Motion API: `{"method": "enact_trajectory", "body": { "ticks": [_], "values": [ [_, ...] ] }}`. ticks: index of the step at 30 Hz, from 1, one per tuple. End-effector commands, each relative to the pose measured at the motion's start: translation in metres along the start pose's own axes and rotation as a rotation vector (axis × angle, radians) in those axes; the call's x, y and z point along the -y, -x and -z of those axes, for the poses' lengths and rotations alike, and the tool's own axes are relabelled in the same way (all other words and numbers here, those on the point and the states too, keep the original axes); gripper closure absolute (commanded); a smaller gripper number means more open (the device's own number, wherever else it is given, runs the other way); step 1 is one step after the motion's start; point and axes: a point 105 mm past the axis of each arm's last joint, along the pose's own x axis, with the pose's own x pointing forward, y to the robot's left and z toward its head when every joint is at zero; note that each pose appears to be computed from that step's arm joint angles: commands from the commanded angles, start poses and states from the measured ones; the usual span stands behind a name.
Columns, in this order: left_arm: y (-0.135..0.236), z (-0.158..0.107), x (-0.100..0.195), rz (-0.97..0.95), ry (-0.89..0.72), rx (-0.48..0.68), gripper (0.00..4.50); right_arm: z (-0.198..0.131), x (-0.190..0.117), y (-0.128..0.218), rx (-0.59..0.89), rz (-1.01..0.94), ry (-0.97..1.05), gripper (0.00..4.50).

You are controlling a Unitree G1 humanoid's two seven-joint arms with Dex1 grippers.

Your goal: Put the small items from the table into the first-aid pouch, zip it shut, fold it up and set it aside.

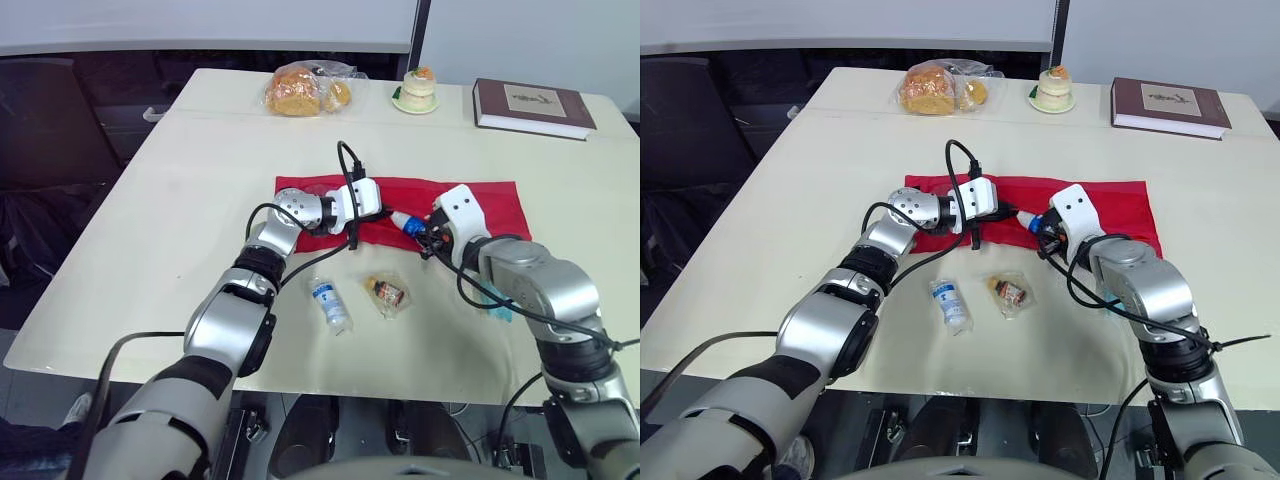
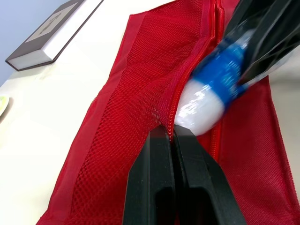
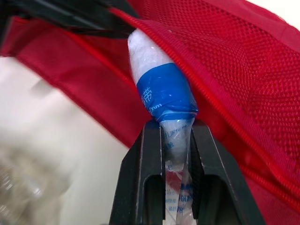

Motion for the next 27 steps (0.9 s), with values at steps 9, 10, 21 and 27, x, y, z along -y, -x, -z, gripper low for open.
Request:
{"method": "enact_trajectory", "body": {
  "ticks": [9, 10, 21, 27],
  "values": [
    [-0.015, -0.021, 0.007, 0.02, -0.032, 0.07, 4.5, -0.041, -0.019, -0.024, 0.118, 0.006, -0.115, 4.44],
    [-0.016, -0.021, 0.007, 0.021, -0.03, 0.07, 4.5, -0.043, -0.02, -0.026, 0.13, 0.015, -0.141, 4.44],
    [-0.013, -0.015, 0.003, -0.015, 0.017, 0.057, 4.5, -0.035, -0.023, -0.008, 0.176, -0.035, -0.124, 1.04],
    [-0.011, -0.011, 0.001, -0.025, 0.028, 0.048, 4.5, -0.033, -0.018, 0.023, 0.196, -0.087, -0.046, 1.04]
  ]
}}
